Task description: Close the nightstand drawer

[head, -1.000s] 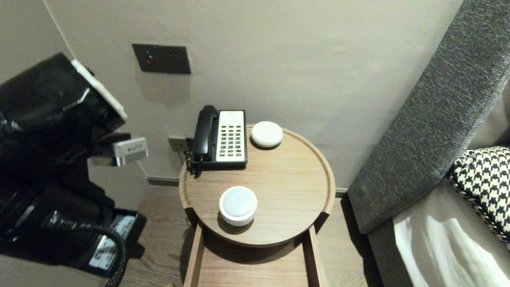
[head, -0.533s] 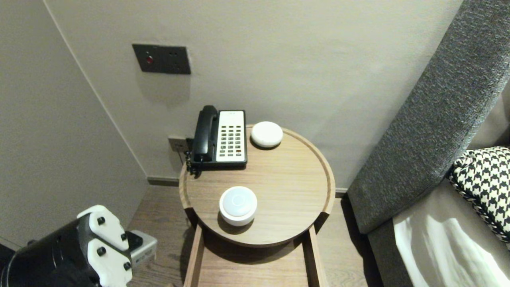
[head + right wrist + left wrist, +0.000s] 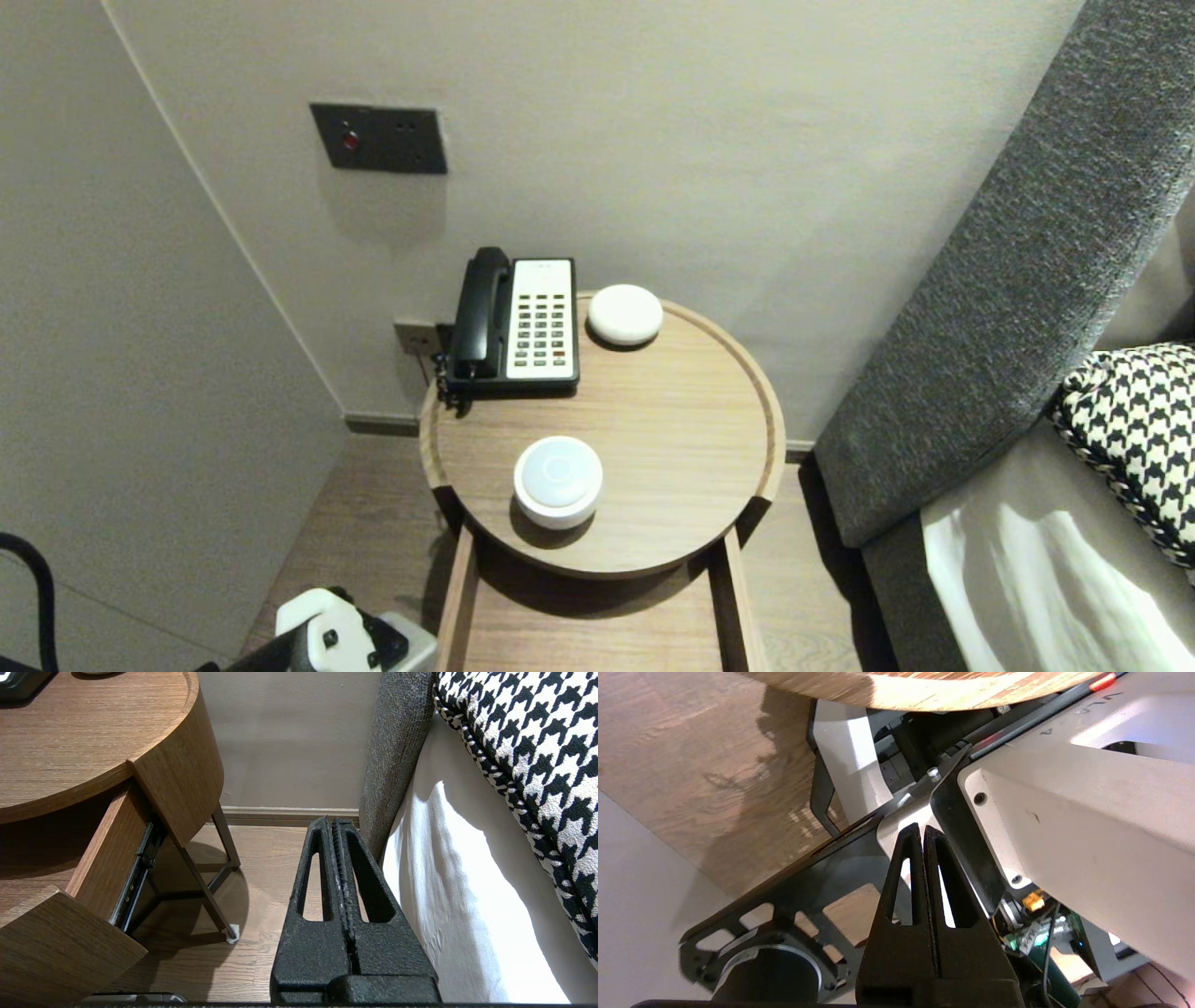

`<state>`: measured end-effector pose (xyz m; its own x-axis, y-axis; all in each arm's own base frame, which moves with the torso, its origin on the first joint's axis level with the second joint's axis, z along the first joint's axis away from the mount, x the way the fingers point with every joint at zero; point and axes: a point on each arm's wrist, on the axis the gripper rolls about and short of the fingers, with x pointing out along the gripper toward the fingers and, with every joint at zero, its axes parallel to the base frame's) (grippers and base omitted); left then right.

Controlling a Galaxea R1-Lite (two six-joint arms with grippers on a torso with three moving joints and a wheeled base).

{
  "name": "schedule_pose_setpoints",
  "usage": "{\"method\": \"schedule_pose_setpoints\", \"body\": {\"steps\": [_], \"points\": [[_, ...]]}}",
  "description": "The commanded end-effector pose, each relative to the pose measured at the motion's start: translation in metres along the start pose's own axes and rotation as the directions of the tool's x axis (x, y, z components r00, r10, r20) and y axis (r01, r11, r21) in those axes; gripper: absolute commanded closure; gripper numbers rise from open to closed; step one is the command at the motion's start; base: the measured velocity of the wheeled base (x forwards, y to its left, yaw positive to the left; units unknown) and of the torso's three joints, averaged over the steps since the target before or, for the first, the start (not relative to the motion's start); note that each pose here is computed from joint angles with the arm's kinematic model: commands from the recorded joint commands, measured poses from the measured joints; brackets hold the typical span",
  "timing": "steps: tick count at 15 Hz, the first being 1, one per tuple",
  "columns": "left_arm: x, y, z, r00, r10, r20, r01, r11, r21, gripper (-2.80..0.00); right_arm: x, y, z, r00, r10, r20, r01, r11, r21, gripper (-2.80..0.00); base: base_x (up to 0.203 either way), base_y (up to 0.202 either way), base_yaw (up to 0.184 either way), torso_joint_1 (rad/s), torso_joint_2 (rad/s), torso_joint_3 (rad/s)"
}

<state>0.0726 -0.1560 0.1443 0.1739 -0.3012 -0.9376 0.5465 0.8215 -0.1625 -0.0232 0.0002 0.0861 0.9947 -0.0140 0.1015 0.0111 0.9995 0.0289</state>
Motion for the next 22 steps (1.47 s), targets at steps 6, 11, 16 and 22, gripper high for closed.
{"method": "schedule_pose_setpoints", "body": {"steps": [6,11,16,22], "points": [[0.04,-0.007,0.006,0.998,0.009,-0.055,-0.01,1.0,-0.008,0.0,0.002,0.0,-0.011,0.999,-0.001,-0.04,0.001,1.0,0.0,0.0,0.0,0.0,0.0,0.0,0.0,0.0],[0.052,-0.014,0.017,1.0,-0.006,-0.016,0.005,1.0,-0.022,0.0,0.002,0.0,-0.011,0.999,-0.001,-0.04,0.001,1.0,0.0,0.0,0.0,0.0,0.0,0.0,0.0,0.0],[0.055,-0.01,0.023,1.0,-0.001,0.009,0.001,0.999,-0.052,0.0,0.002,0.0,-0.011,0.999,-0.001,-0.04,0.001,1.0,0.0,0.0,0.0,0.0,0.0,0.0,0.0,0.0],[0.05,0.001,0.038,0.997,0.012,0.079,-0.003,0.994,-0.112,0.0,0.002,0.0,-0.011,0.999,-0.001,-0.04,0.001,1.0,0.0,0.0,0.0,0.0,0.0,0.0,0.0,0.0]]}}
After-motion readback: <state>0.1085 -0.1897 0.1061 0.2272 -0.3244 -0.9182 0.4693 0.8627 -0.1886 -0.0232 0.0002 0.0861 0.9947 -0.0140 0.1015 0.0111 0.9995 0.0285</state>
